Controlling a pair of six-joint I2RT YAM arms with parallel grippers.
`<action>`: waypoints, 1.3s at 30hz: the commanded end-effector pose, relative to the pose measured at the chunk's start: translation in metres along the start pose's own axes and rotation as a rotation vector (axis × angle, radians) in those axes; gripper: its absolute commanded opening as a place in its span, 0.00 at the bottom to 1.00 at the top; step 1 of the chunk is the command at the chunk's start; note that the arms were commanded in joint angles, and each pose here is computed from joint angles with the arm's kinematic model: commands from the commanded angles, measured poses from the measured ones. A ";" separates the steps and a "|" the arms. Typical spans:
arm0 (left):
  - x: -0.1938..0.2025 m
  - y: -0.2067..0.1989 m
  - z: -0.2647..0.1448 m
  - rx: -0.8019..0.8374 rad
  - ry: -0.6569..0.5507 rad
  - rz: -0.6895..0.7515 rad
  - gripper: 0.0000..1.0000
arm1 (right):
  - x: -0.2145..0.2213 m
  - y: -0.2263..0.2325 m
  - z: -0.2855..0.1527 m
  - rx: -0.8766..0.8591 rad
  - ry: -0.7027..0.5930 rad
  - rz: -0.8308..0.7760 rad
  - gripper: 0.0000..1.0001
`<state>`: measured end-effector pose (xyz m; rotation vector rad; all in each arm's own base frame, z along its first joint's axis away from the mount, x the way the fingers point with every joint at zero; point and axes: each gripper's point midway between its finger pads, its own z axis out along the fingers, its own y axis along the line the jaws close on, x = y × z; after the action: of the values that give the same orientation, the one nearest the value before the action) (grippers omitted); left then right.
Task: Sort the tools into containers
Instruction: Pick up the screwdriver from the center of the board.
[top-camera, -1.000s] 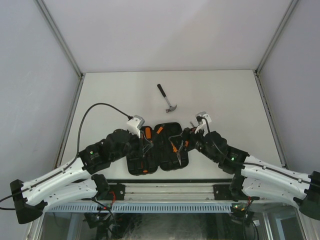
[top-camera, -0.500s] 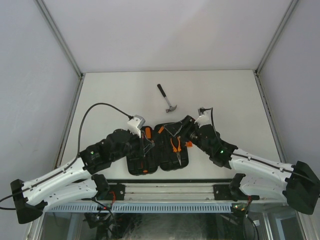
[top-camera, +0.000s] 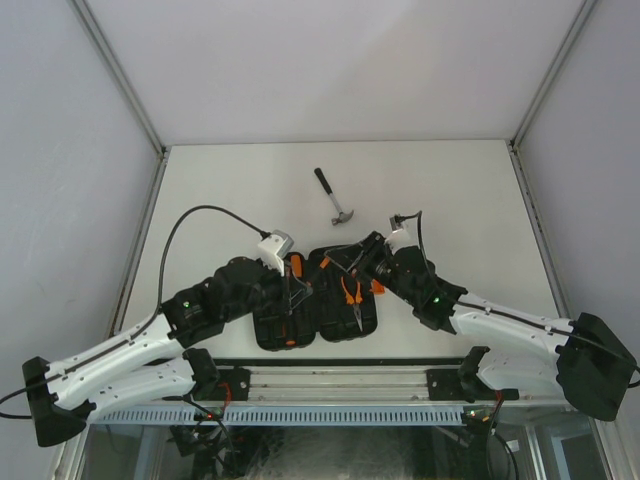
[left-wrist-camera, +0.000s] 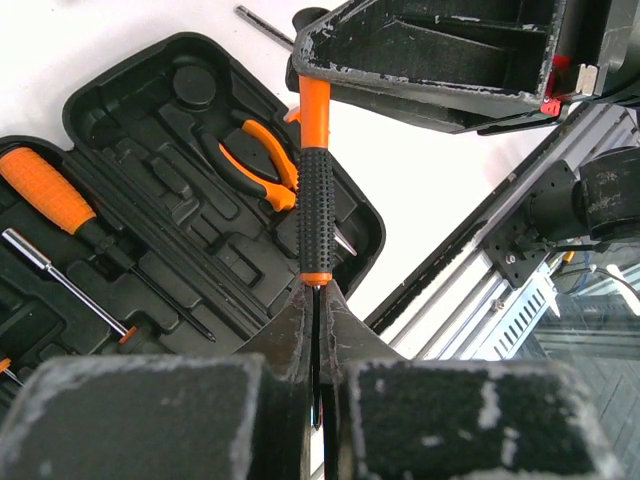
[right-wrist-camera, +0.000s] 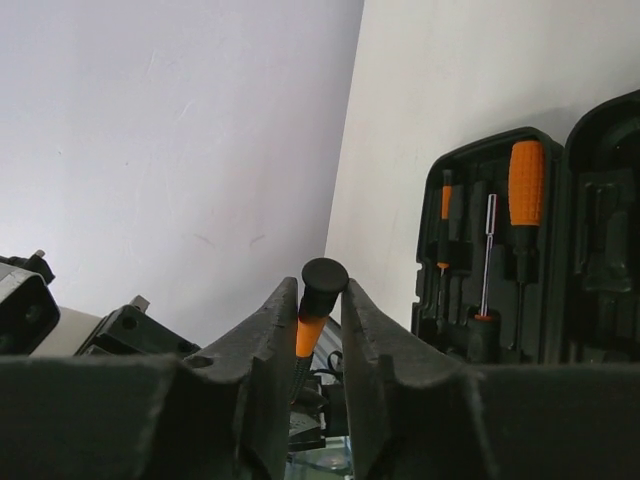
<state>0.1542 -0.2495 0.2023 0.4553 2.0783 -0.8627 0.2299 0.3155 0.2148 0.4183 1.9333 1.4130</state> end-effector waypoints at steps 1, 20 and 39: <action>-0.002 -0.006 0.002 0.041 -0.014 -0.002 0.00 | -0.007 0.016 0.001 -0.059 -0.019 0.010 0.19; -0.022 0.006 -0.006 -0.056 -0.078 -0.028 0.49 | 0.008 0.005 -0.008 -0.014 0.035 -0.067 0.00; -0.020 -0.008 0.014 -0.008 -0.024 -0.026 0.33 | 0.029 0.020 -0.006 -0.096 0.108 -0.079 0.00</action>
<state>0.1619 -0.2532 0.1822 0.4370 2.1533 -0.7973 0.2095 0.3258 0.1929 0.2752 2.0327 1.3671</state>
